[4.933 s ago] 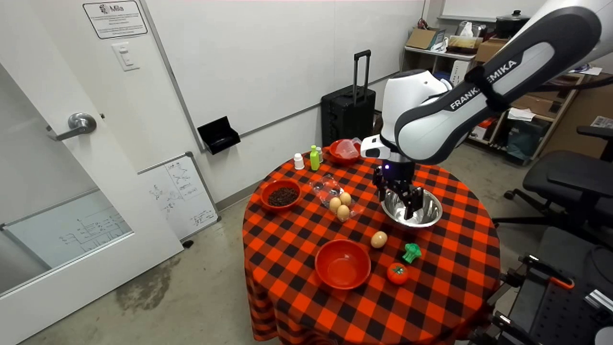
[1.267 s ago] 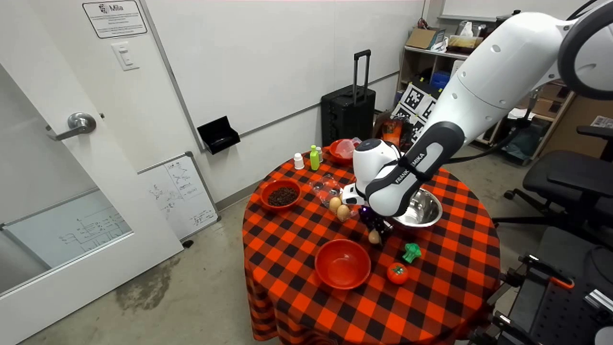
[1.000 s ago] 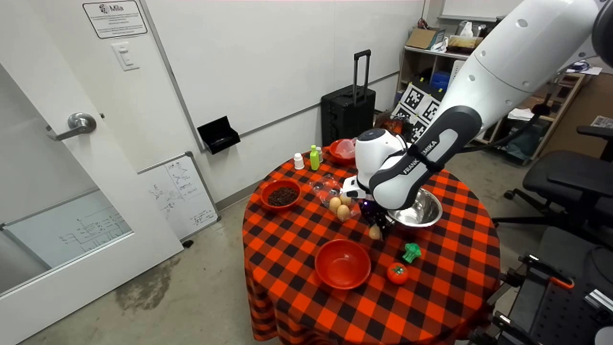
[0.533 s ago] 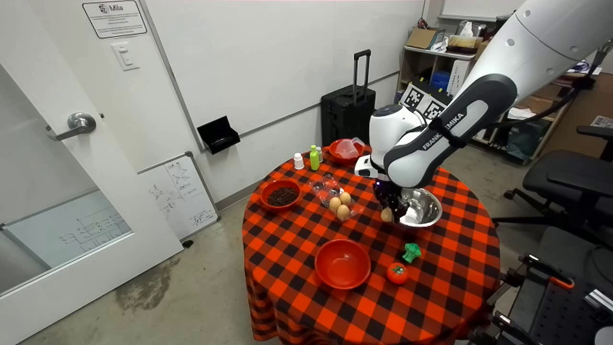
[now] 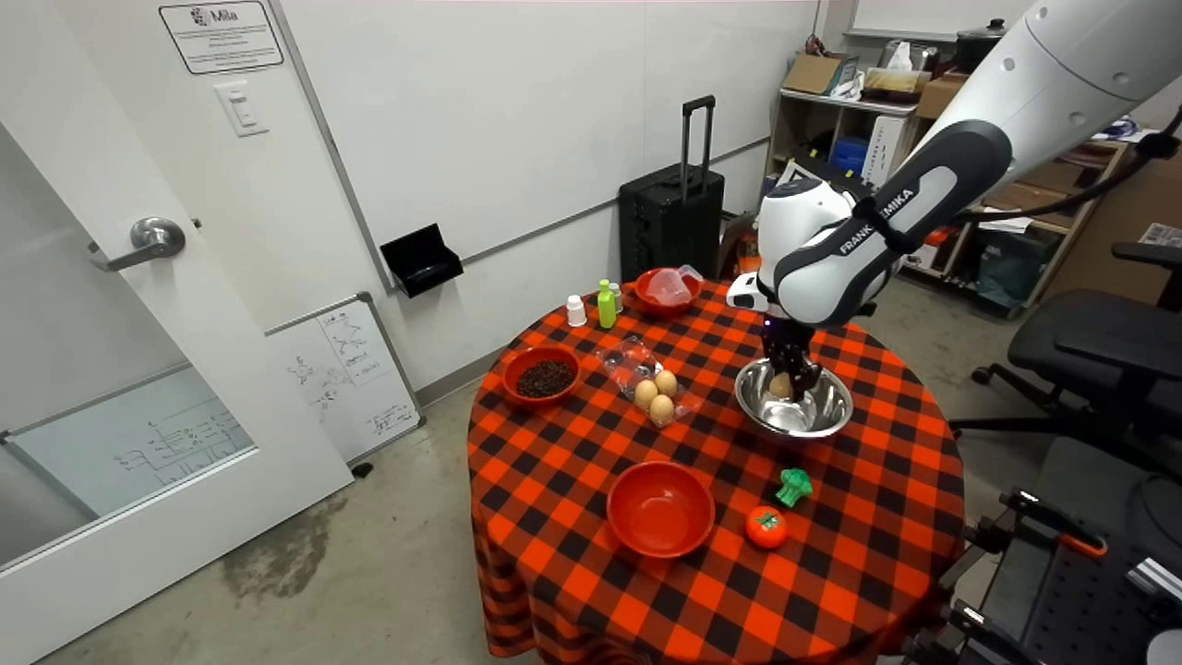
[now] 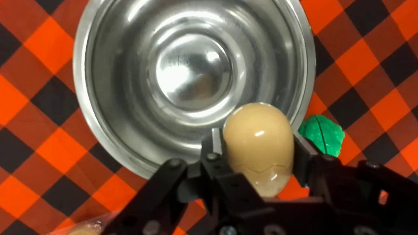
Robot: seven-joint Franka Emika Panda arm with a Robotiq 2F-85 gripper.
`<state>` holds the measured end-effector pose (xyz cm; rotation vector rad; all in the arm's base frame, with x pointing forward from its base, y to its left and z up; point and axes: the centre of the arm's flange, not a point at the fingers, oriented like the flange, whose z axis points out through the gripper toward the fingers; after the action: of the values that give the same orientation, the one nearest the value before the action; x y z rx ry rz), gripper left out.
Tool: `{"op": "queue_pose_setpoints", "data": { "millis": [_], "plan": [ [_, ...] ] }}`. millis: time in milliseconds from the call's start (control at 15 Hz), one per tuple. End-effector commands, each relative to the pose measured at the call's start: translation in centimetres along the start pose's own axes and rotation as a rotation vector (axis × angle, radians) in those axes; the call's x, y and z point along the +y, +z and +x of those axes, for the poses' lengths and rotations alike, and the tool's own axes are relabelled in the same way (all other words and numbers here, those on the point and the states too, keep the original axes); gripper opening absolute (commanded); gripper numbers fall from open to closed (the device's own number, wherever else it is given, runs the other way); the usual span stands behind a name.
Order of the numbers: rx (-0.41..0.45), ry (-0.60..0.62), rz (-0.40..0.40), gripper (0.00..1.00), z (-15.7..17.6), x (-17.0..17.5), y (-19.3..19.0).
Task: Get the egg on the table and put it in the silver bowl
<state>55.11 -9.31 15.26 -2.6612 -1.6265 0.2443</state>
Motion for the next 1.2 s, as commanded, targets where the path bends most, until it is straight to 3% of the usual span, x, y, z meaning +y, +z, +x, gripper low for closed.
{"op": "queue_pose_setpoints", "data": {
  "millis": [0, 1000, 1067, 1133],
  "plan": [
    [0.025, 0.045, 0.013, 0.23, -1.9, 1.9, 1.9],
    [0.083, 0.193, 0.078, 0.23, -2.0, 4.9, 9.0],
    [0.08, 0.194, 0.082, 0.68, -1.9, 4.9, 9.3],
    [0.078, 0.199, 0.084, 0.67, -1.8, 4.9, 9.5]
  ]
}}
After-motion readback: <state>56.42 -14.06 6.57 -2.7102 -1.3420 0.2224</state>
